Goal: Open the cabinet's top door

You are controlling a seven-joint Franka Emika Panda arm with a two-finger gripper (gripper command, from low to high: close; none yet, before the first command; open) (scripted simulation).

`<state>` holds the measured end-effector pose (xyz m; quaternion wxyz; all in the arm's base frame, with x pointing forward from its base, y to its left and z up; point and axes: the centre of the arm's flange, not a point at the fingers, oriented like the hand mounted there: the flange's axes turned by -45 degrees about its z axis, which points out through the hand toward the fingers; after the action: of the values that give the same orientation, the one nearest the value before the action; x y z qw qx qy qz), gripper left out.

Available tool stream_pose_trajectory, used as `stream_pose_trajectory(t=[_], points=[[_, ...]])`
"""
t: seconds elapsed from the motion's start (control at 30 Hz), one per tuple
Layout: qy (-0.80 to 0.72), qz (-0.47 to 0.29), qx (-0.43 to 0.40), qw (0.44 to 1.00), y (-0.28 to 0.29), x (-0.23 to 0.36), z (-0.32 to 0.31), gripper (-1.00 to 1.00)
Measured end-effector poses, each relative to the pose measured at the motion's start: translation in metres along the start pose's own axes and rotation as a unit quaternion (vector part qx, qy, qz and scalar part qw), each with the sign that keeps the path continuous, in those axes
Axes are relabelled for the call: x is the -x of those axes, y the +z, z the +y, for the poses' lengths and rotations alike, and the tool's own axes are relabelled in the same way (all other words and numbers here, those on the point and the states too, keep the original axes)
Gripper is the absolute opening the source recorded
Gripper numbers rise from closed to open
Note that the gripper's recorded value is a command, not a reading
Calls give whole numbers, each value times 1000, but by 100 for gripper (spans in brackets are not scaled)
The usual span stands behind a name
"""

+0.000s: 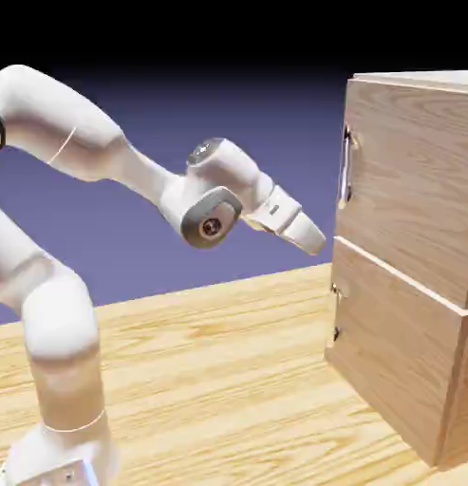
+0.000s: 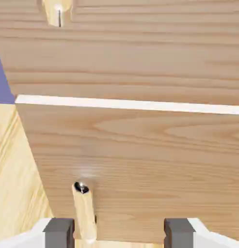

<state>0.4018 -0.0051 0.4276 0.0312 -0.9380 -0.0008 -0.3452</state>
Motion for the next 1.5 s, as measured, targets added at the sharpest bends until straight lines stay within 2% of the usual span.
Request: stream_pose_trajectory(t=[0.23, 0.47, 0.63, 0.8, 0.97, 1.13, 1.33, 1.5], points=[[85, -117, -35, 989, 79, 45, 25, 0], [150, -210, -22, 966, 138, 103, 49, 0], [184, -247, 10, 951, 162, 139, 69, 0], [205, -253, 55, 944, 172, 161, 91, 0], [213, -224, 102, 946, 168, 162, 111, 0], [204, -160, 143, 955, 155, 141, 123, 0], [170, -41, 170, 970, 126, 90, 117, 0], [124, 87, 165, 975, 90, 35, 87, 0]])
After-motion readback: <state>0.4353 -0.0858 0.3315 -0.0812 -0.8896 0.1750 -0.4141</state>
